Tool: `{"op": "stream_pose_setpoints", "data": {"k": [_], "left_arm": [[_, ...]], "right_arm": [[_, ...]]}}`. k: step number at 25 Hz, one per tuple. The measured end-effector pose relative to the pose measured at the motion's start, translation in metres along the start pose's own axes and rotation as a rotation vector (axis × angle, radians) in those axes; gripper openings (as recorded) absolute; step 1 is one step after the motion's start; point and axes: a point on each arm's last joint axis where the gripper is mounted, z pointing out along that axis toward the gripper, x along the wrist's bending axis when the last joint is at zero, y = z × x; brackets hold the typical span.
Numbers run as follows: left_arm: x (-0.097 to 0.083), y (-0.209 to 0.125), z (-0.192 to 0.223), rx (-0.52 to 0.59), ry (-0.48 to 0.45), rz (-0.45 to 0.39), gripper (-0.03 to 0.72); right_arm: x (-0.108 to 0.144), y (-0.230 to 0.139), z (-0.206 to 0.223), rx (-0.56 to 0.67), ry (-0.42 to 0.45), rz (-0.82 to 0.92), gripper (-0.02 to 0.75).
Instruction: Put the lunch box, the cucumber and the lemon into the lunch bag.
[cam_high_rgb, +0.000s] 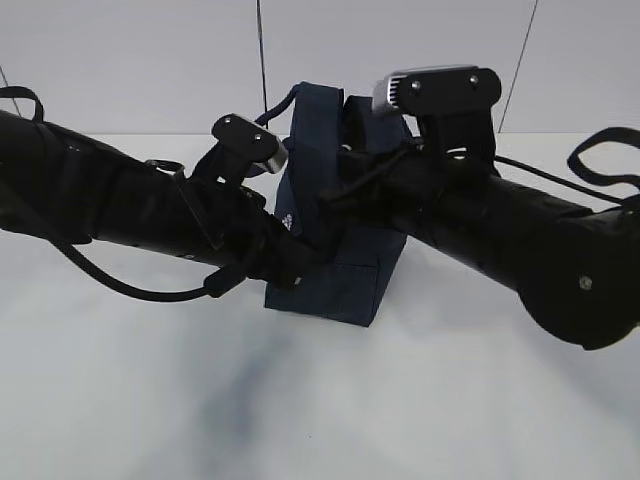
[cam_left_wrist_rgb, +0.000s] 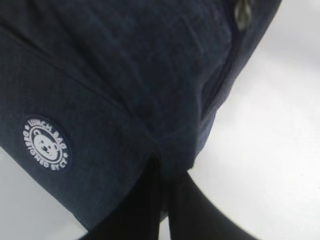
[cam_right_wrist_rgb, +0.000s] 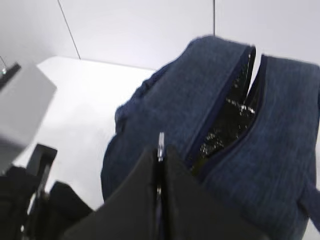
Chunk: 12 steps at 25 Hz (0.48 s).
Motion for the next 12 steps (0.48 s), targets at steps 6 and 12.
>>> {"op": "stream_pose_setpoints", "data": {"k": [6, 12], "left_arm": [[0.000, 0.000, 0.000, 0.000, 0.002, -0.002, -0.009], [0.000, -0.001, 0.000, 0.000, 0.003, -0.011, -0.009]], "right_arm": [[0.004, 0.016, 0.006, -0.018, 0.008, 0.014, 0.000], [0.004, 0.027, 0.009, -0.036, -0.011, -0.011, 0.000]]}}
